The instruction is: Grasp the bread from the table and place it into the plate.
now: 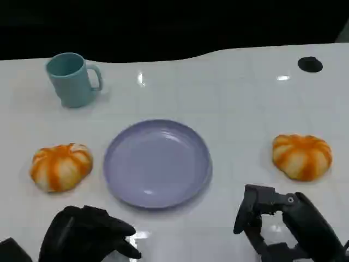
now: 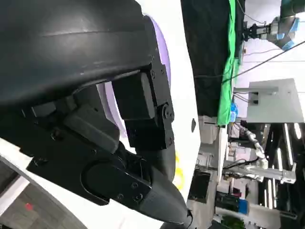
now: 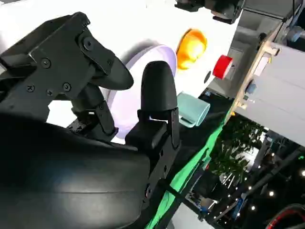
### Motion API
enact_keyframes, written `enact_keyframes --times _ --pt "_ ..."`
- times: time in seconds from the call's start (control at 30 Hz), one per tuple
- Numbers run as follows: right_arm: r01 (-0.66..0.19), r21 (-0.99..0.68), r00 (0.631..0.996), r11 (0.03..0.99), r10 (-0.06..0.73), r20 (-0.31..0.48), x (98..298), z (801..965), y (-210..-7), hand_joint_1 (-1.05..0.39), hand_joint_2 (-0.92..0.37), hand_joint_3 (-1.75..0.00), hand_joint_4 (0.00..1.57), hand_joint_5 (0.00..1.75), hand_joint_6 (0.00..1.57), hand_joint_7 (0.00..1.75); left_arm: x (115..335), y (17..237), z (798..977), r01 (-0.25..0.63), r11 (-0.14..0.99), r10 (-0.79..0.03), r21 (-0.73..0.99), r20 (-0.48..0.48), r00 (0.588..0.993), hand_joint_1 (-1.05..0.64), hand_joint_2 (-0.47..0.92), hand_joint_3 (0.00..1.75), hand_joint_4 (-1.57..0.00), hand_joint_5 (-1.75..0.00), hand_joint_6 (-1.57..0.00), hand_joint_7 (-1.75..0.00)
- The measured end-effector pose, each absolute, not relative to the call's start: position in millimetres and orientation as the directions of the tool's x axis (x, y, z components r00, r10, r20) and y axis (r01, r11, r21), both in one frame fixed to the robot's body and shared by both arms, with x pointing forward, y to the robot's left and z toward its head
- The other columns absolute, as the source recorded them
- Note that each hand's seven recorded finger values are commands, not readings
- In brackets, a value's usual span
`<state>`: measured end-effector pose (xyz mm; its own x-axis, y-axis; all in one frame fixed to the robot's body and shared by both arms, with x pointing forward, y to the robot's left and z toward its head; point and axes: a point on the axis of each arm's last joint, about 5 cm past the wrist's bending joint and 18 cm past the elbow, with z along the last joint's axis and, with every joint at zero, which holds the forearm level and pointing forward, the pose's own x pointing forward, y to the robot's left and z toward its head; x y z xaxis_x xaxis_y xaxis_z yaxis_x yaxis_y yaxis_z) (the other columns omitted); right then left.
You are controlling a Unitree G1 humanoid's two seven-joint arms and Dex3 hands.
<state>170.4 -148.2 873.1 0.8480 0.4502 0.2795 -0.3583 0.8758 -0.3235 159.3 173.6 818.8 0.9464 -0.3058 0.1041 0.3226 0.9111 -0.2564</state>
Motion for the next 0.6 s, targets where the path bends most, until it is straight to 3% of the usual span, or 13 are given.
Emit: enact_keyframes --times 0.6 --pt "-0.360 -0.325 0.848 0.874 0.452 0.278 170.1 872.1 -148.2 -0.06 -0.37 -1.34 0.82 1.75 0.74 1.41 159.3 173.6 818.7 0.323 0.911 -0.306 -0.257 0.104 0.946 -1.05 0.78 0.00 -1.57 -0.34 -1.57 -0.11"
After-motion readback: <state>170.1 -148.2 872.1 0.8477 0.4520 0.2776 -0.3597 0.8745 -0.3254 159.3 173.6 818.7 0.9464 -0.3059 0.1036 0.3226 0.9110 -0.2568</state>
